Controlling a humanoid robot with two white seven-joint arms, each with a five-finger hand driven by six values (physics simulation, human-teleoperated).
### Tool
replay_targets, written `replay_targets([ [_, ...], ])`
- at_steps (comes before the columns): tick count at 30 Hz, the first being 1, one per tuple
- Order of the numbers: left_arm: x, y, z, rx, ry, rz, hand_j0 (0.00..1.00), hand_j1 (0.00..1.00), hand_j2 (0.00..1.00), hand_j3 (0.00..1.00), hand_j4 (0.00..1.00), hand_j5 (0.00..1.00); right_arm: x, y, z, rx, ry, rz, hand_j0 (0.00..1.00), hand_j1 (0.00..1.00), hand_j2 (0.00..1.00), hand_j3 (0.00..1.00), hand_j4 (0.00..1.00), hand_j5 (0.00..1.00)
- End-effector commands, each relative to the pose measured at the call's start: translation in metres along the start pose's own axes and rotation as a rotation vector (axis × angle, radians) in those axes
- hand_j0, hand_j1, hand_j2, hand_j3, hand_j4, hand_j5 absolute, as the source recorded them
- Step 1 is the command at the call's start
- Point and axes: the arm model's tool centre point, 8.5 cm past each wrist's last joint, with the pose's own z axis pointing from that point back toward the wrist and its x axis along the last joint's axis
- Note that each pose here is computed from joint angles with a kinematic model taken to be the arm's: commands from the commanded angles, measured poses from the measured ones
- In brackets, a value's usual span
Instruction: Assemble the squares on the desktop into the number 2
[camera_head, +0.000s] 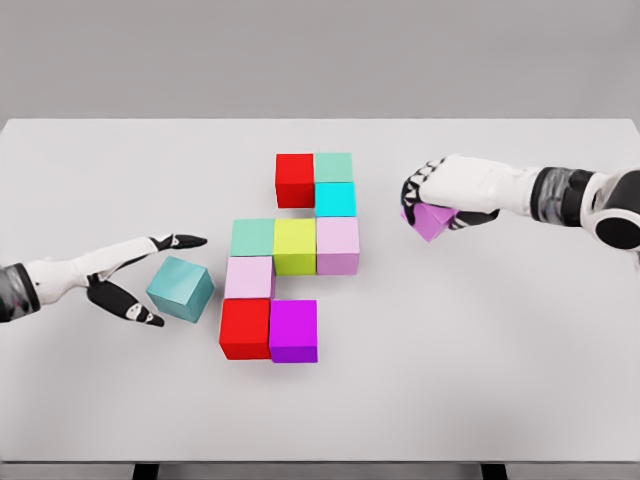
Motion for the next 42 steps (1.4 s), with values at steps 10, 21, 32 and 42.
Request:
replay_targets([
  [10, -0.004, -0.002, -0.009, -0.003, 0.005, 0.009, 1.0, 1.0, 1.0, 1.0, 1.0, 1.0, 0.026, 0.015, 0.048, 0.076, -0.187, 0.182, 0.49, 0.49, 0.49, 0.49, 0.49, 0.49],
  [21, -0.008, -0.002, -0.015, 0.002, 0.005, 0.023, 0.95, 0.95, 0.95, 0.95, 0.95, 0.95, 0.066, 0.037, 0.005, 0.089, -0.347, 0.125, 0.49, 0.49, 0.49, 0.49, 0.49, 0.49],
  [32, -0.011, -0.009, -0.016, -0.02, 0.015, 0.032, 0.82, 0.82, 0.82, 0.82, 0.82, 0.82, 0.064, 0.022, 0.015, 0.038, -0.388, 0.046, 0.5, 0.5, 0.5, 0.5, 0.5, 0.5],
  [42, -0.011, -0.008, -0.014, -0.018, 0.015, 0.036, 0.54, 0.54, 0.54, 0.54, 0.54, 0.54, 0.079, 0.015, -0.001, 0.03, -0.444, 0.058, 0.49, 0.49, 0.49, 0.49, 0.49, 0.49],
])
